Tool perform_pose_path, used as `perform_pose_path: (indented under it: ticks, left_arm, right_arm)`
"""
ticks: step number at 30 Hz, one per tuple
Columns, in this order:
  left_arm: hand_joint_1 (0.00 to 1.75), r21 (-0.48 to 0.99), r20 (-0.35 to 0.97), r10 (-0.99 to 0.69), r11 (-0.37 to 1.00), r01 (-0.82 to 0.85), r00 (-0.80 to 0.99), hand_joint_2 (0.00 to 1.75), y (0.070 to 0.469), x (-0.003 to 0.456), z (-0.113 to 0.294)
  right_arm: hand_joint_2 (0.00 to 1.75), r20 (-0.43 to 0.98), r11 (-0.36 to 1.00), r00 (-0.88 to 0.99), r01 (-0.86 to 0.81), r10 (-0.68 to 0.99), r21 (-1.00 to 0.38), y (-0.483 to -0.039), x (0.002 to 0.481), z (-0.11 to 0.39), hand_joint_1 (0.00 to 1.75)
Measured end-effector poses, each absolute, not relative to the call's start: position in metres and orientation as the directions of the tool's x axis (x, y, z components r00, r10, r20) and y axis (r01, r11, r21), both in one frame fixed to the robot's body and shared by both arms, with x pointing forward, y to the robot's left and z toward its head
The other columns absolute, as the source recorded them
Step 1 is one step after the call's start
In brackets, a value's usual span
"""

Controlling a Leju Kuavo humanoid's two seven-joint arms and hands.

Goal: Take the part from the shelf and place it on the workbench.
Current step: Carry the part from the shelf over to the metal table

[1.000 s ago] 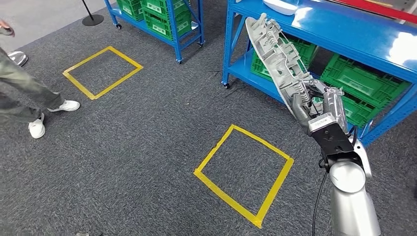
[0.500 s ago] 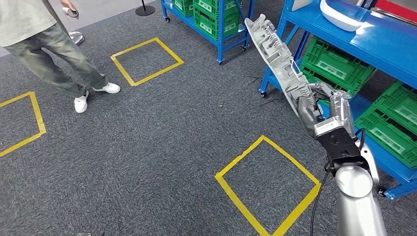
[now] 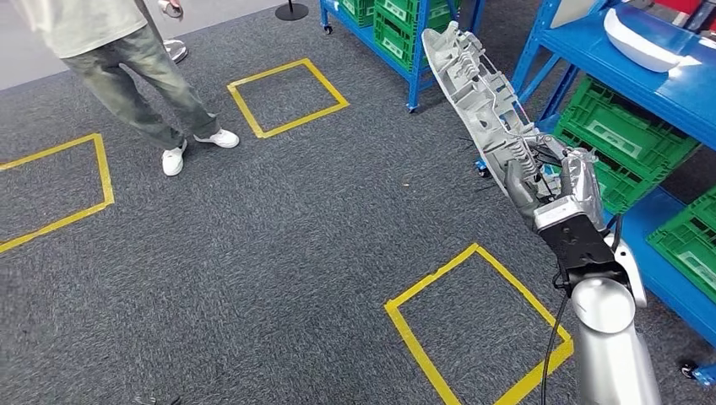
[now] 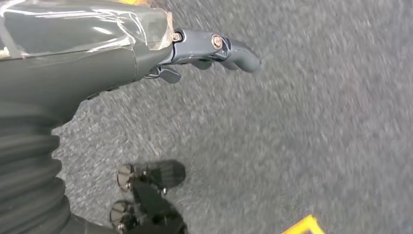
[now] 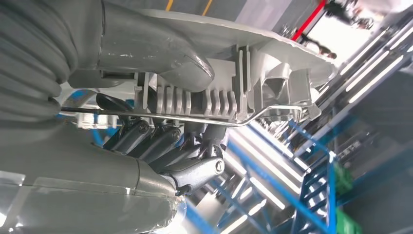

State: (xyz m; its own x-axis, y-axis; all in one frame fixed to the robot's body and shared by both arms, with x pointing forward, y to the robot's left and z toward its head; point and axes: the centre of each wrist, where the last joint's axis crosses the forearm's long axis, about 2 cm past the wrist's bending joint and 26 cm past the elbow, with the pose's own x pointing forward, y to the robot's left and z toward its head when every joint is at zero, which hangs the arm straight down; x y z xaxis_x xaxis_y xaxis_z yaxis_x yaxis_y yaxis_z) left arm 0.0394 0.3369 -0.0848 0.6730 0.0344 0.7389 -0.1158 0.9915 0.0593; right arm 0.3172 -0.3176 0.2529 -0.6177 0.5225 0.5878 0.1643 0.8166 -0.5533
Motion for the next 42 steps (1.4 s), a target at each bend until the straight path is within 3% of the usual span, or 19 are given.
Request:
perform_pose_path:
  ticks: [42]
  left_arm:
    - [0.00,0.040,0.722,0.065,0.990,-0.135,0.689,1.75,0.326,0.033,-0.077]
  right_arm:
    - [1.75,0.591,0.821,-0.630,0.136,0.504,-0.555,-0.290,0.312,0.253,1.75]
